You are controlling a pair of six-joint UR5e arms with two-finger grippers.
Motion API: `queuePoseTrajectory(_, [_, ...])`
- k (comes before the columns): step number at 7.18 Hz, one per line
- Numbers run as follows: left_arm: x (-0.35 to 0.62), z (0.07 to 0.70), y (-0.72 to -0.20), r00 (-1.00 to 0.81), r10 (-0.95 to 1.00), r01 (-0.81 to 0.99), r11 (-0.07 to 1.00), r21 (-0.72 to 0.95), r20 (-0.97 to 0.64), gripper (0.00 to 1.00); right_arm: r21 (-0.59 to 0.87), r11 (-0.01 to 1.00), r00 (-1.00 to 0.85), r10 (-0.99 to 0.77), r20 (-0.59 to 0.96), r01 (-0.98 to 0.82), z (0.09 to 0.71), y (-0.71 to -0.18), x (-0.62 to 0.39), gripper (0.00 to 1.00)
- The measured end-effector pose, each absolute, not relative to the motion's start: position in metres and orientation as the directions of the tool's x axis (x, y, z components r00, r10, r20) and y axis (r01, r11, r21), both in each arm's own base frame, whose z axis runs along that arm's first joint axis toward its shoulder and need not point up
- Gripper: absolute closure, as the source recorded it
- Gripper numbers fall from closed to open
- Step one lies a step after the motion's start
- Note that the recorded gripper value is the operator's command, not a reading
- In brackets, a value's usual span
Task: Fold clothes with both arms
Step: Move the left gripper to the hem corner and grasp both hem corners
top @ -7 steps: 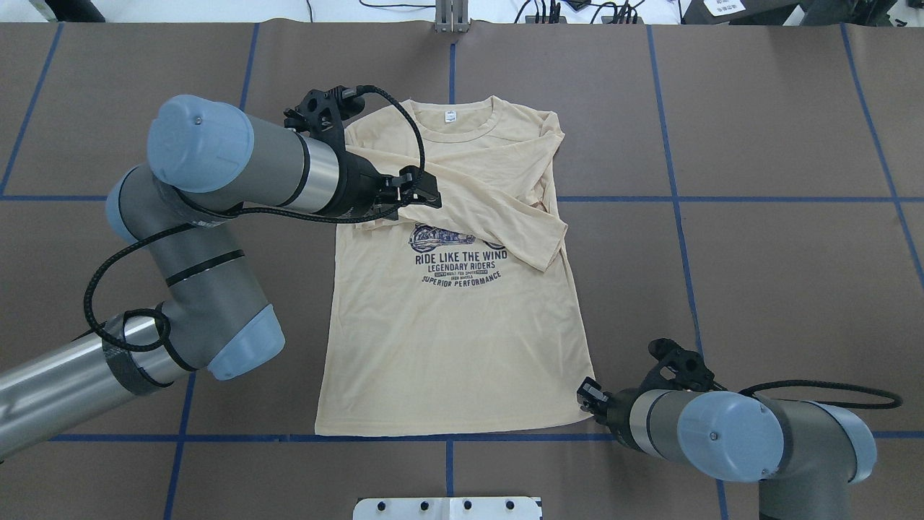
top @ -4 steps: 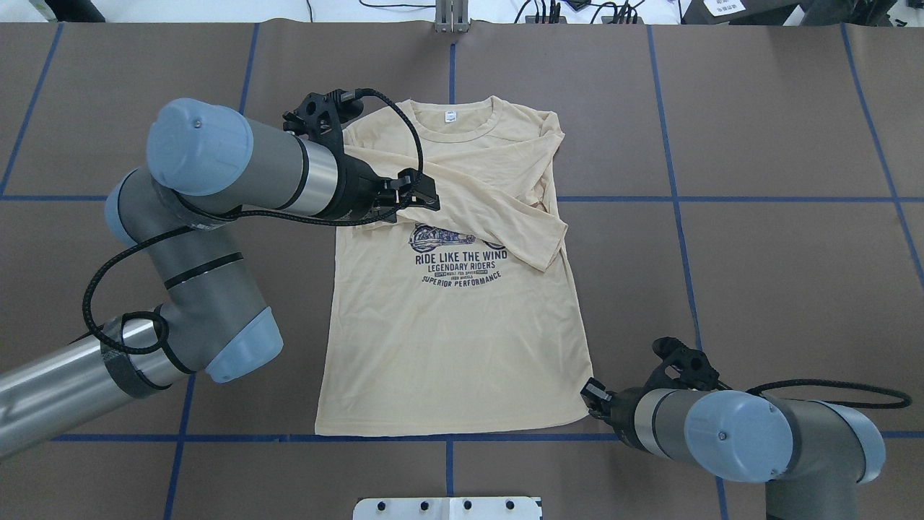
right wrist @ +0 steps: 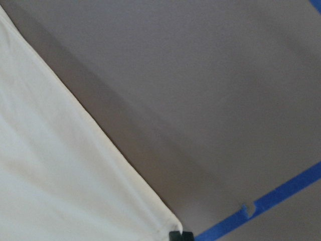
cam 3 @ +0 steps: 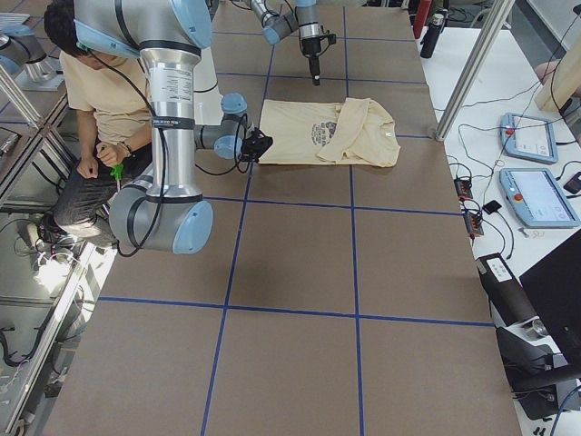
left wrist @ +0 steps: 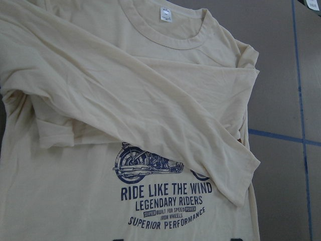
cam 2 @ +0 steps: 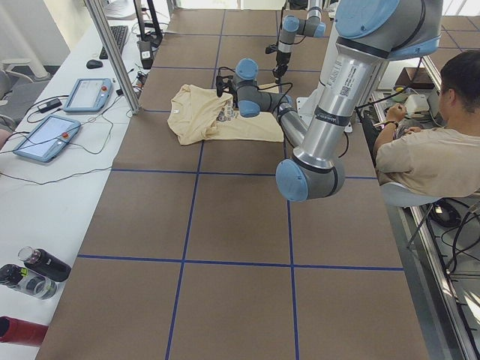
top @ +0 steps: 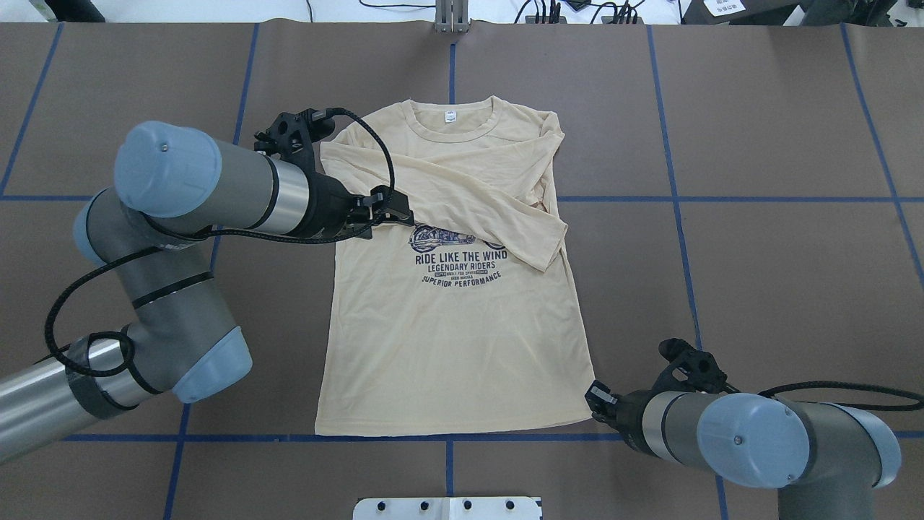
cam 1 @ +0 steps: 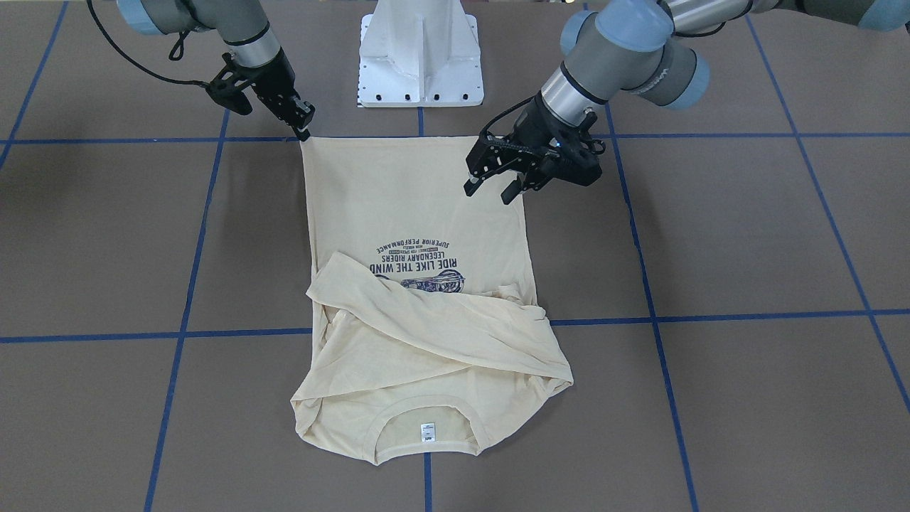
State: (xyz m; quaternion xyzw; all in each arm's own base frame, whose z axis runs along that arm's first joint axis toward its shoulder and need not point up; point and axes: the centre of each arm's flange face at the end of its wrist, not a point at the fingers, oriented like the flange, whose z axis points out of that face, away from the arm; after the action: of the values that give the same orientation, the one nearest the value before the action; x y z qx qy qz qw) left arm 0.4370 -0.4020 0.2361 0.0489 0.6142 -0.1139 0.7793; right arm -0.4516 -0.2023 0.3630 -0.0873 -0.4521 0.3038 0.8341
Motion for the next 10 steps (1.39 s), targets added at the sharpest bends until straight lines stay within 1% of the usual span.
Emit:
queuePoseTrajectory(1, [0.438, 0.258, -0.365, 0.241, -0.155, 0.24, 0.966, -0.096, -0.958, 0.1, -0.423, 0.805, 0.413, 0.581, 0.701, -0.416, 0.362, -0.195, -0.45, 1.0])
queuePoseTrajectory(2, [0.443, 0.28, -0.324, 0.27, -0.194, 0.242, 0.962, -0.129, -0.943, 0.15, -0.426, 0.808, 0.416, 0.579, 0.701, -0.407, 0.36, -0.19, -0.449, 1.0])
queuePoseTrajectory(3, [0.451, 0.299, -0.286, 0.299, -0.232, 0.241, 0.957, -0.162, -0.926, 0.24, -0.428, 0.81, 0.417, 0.578, 0.702, -0.402, 0.359, -0.186, -0.449, 1.0])
queuePoseTrajectory(5, [0.476, 0.326, -0.234, 0.367, -0.292, 0.241, 0.947, -0.213, -0.883, 0.32, -0.428, 0.81, 0.418, 0.577, 0.702, -0.401, 0.359, -0.184, -0.449, 1.0])
queuePoseTrajectory(7, [0.492, 0.335, -0.218, 0.398, -0.308, 0.237, 0.944, -0.228, -0.864, 0.36, -0.427, 0.81, 0.418, 0.577, 0.702, -0.401, 0.359, -0.184, -0.449, 1.0])
queuePoseTrajectory(9, [0.5, 0.34, -0.216, 0.413, -0.311, 0.235, 0.944, -0.229, -0.856, 0.44, -0.427, 0.81, 0.418, 0.577, 0.702, -0.403, 0.36, -0.184, -0.449, 1.0])
queuePoseTrajectory(10, [0.501, 0.342, -0.216, 0.415, -0.313, 0.237, 0.944, -0.231, -0.854, 0.44, -0.426, 0.81, 0.418, 0.577, 0.702, -0.403, 0.36, -0.184, -0.449, 1.0])
